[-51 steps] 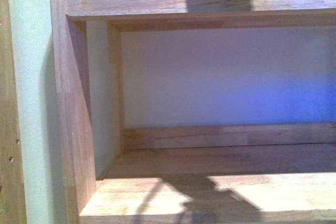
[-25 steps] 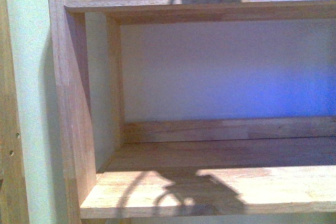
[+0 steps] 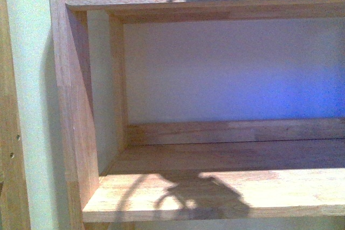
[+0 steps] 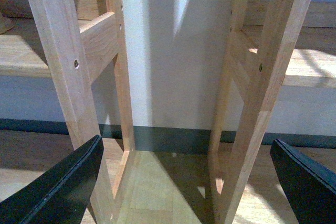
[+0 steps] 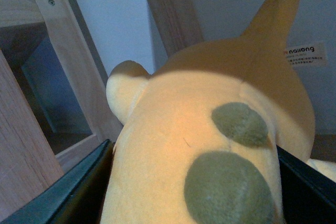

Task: Put away toys

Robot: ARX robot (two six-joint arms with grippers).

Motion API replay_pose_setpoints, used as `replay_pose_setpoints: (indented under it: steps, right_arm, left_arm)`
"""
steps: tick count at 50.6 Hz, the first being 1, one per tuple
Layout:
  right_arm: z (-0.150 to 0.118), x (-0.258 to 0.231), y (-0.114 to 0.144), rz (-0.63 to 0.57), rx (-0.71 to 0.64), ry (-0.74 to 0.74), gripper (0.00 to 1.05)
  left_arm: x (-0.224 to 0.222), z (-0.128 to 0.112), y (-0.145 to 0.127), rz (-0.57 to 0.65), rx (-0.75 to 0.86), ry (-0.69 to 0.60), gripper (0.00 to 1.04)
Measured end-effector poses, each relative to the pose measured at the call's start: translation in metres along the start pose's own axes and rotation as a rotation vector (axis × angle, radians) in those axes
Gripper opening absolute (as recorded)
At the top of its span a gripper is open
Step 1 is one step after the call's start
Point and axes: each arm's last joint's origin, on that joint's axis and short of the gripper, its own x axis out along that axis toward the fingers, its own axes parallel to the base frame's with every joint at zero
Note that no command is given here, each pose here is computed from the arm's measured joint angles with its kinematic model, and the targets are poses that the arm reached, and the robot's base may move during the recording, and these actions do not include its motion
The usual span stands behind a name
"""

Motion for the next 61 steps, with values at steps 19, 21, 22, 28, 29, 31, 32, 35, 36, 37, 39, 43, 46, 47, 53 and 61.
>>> replay_pose_setpoints:
  steps: [19,21,22,28,29,31,32,35,36,37,39,43,46,47,53,61]
  right_arm:
    - [0.039,-0.042,0.001,-0.017,-0.084,-0.096,1.04]
    - [0.043,-0.048,0.000,-0.020,-0.090,-0.106,1.04]
    - [0.046,-0.051,0.000,-0.023,-0.093,-0.111,1.04]
    - [0.055,-0.068,0.000,-0.035,-0.104,-0.131,1.04]
    - [0.056,-0.072,0.000,-0.040,-0.106,-0.133,1.04]
    - [0.059,-0.081,0.000,-0.049,-0.111,-0.136,1.04]
    - [0.060,-0.087,0.000,-0.054,-0.116,-0.141,1.04]
    - [0.063,-0.102,0.002,-0.072,-0.136,-0.146,1.04]
    - [0.063,-0.107,0.003,-0.080,-0.147,-0.145,1.04]
    - [0.063,-0.110,0.003,-0.086,-0.153,-0.146,1.04]
    - [0.064,-0.121,0.005,-0.091,-0.176,-0.150,1.04]
    - [0.063,-0.139,0.009,-0.101,-0.215,-0.151,1.04]
    - [0.060,-0.159,0.013,-0.129,-0.277,-0.159,1.04]
    - [0.059,-0.166,0.014,-0.133,-0.290,-0.163,1.04]
    - [0.050,-0.197,0.016,-0.145,-0.343,-0.167,1.04]
    - [0.032,-0.228,0.010,-0.175,-0.397,-0.167,1.04]
  left_arm:
    - [0.000,0.000,0.000,0.000,0.000,0.000,0.99]
    - [0.000,0.000,0.000,0.000,0.000,0.000,0.99]
    - [0.000,0.000,0.000,0.000,0.000,0.000,0.99]
    - [0.000,0.000,0.000,0.000,0.000,0.000,0.99]
    - [0.000,0.000,0.000,0.000,0.000,0.000,0.99]
    - [0.000,0.000,0.000,0.000,0.000,0.000,0.99]
    - [0.000,0.000,0.000,0.000,0.000,0.000,0.99]
    - [0.000,0.000,0.000,0.000,0.000,0.000,0.99]
    - [0.000,0.000,0.000,0.000,0.000,0.000,0.99]
    - [0.000,0.000,0.000,0.000,0.000,0.000,0.99]
    - [0.000,0.000,0.000,0.000,0.000,0.000,0.99]
    - [0.000,0.000,0.000,0.000,0.000,0.000,0.99]
    - [0.000,0.000,0.000,0.000,0.000,0.000,0.99]
    - [0.000,0.000,0.000,0.000,0.000,0.000,0.99]
    - [0.000,0.000,0.000,0.000,0.000,0.000,0.99]
    - [0.000,0.000,0.000,0.000,0.000,0.000,0.99]
